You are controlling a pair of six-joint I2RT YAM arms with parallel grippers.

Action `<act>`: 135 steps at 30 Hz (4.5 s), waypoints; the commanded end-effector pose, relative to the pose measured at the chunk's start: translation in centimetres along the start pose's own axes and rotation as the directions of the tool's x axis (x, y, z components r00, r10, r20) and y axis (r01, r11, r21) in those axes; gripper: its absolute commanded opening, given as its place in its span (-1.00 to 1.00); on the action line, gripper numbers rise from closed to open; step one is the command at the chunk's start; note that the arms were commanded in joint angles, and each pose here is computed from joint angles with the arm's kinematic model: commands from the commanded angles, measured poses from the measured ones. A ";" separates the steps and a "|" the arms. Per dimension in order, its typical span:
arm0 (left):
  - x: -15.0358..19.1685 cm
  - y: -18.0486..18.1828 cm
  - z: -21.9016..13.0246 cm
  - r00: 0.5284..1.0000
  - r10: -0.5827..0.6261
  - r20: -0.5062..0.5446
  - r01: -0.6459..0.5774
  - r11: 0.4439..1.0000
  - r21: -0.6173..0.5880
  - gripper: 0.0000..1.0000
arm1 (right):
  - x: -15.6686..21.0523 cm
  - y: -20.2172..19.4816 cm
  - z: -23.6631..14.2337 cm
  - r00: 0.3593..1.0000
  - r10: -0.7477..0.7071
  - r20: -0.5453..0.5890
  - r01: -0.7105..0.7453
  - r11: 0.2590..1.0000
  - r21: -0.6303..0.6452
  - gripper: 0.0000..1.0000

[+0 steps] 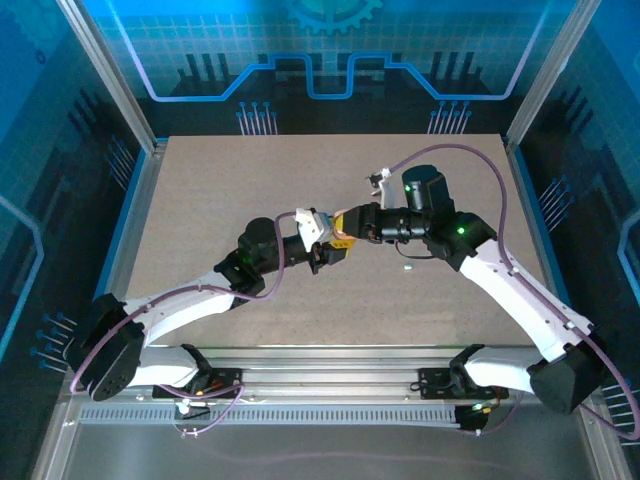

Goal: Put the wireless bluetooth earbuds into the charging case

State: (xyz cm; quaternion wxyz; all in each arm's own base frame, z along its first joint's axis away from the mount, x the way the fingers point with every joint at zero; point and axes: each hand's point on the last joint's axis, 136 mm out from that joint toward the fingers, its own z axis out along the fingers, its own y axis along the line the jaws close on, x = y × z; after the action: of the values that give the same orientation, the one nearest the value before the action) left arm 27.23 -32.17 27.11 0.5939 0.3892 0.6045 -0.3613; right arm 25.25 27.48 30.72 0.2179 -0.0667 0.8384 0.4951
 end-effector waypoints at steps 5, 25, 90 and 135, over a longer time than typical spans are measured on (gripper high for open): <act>-3.7 -0.3 0.3 0.992 0.037 0.124 -0.037 0.999 0.003 -0.31 | 0.1 -0.2 0.9 0.999 0.008 0.037 -0.009 1.000 0.021 -0.52; -4.3 -0.1 0.0 0.987 0.029 0.156 -0.028 1.000 -0.011 -0.31 | 0.7 -2.4 -0.5 0.998 -0.048 0.031 0.041 0.979 0.197 -0.43; -4.8 0.2 -0.1 0.980 0.012 0.196 -0.007 1.000 -0.027 -0.33 | 1.6 -0.6 -1.8 0.994 -0.096 -0.060 0.106 0.975 0.196 -0.43; -4.4 0.5 -0.4 0.982 0.028 0.187 -0.017 0.998 -0.056 -0.32 | -1.3 2.2 -7.4 0.959 -0.212 0.190 0.181 0.969 0.169 -0.20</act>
State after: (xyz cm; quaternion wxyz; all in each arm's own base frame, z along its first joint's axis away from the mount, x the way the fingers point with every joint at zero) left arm 27.69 -32.34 29.97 0.6389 0.3542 0.5709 -0.3748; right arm 23.08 23.95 34.30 0.3028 -0.1046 0.8518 0.4146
